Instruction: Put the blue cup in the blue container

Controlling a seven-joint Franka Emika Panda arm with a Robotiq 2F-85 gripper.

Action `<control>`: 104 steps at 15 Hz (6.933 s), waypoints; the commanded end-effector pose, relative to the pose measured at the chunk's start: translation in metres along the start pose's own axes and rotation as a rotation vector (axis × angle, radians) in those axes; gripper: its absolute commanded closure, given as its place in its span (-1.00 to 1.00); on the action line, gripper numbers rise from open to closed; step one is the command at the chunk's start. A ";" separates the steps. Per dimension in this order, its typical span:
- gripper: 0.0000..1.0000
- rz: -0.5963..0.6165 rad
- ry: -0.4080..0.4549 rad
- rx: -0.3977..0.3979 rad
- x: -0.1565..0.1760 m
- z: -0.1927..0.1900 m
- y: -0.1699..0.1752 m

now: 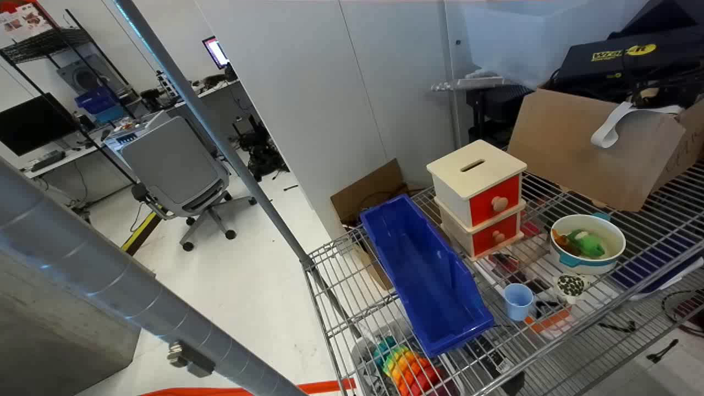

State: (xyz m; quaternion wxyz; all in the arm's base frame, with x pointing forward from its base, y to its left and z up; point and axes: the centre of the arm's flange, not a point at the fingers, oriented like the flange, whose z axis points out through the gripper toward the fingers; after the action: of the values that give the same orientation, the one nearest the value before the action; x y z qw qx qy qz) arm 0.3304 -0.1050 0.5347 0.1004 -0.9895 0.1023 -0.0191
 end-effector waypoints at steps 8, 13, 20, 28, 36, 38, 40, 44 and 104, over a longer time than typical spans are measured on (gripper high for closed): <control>-1.00 0.000 0.006 0.000 0.000 -0.003 0.000; -1.00 0.000 0.006 0.000 0.000 -0.003 0.000; -1.00 0.000 0.006 0.000 0.000 -0.003 0.000; -1.00 -0.033 -0.008 0.016 0.019 0.002 -0.024; -1.00 -0.184 0.020 -0.185 0.054 0.123 -0.150; -1.00 -0.224 0.045 -0.215 0.059 0.161 -0.168; -1.00 -0.244 0.052 -0.236 0.070 0.198 -0.178; -1.00 -0.316 0.099 -0.202 0.097 0.262 -0.189; 0.65 -0.465 0.046 -0.258 0.096 0.311 -0.313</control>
State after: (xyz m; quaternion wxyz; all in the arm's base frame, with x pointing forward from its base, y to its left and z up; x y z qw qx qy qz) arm 0.5252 0.2080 0.2710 -0.0381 -0.9941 -0.1006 -0.0137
